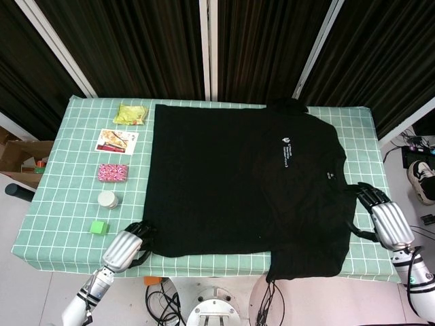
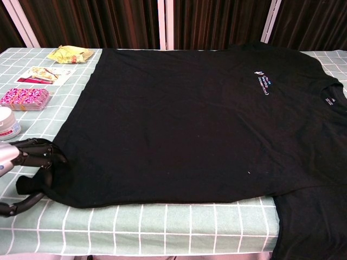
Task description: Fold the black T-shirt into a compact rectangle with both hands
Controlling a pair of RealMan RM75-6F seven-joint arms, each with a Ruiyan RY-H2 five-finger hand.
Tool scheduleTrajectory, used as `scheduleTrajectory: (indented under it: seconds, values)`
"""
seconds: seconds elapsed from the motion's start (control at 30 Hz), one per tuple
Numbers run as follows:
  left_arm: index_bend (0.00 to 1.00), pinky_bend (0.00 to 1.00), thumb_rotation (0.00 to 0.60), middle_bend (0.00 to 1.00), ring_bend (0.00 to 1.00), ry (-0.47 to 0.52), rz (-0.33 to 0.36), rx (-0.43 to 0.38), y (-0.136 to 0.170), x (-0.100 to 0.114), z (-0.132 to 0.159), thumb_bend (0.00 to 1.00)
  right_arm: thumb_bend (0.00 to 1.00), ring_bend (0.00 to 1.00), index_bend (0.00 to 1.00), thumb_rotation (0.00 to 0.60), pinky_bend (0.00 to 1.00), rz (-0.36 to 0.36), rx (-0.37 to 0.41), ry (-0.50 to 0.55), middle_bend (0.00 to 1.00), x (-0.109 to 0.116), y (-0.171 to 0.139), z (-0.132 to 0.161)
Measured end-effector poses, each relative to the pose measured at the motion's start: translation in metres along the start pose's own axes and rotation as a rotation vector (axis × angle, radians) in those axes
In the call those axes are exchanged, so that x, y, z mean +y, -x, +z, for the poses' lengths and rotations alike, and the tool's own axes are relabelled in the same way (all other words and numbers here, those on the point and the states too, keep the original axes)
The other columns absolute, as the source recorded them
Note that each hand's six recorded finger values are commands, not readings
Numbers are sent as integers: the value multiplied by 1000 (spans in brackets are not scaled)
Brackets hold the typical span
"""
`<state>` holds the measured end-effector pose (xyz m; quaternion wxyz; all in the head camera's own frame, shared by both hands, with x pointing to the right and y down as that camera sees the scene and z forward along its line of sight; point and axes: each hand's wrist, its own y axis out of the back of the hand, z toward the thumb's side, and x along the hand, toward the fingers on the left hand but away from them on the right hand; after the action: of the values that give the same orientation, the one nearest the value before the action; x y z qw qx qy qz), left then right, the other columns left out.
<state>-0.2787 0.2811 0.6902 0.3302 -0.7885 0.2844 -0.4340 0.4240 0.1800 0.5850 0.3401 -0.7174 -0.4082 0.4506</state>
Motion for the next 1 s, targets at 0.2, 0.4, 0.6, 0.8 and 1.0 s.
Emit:
scheduleTrajectory:
  seconds: [0.2, 0.4, 0.6, 0.8, 1.0]
  values:
    - [642, 280, 600, 332, 196, 75, 64, -1, -4, 5, 0, 510, 219, 55, 365, 600, 180, 46, 36, -38, 164, -20, -13, -3]
    - [641, 280, 600, 331, 196, 117, 75, 3, -6, 6, -2, 511, 26, 0, 426, 600, 84, 153, 82, -227, 130, -55, -33, -13]
    - [641, 279, 600, 330, 196, 136, 73, 6, -6, 5, -1, 525, 27, 0, 437, 600, 80, 224, 103, -324, 130, -86, -40, -27]
    - [637, 280, 600, 329, 196, 163, 75, 19, -6, 7, -4, 534, 48, 0, 443, 600, 81, 240, 84, -329, 128, -90, -50, -46]
    - [633, 279, 600, 327, 196, 179, 83, 27, -6, 8, -4, 536, 79, 0, 444, 600, 73, 241, 65, -348, 125, -88, -54, -60]
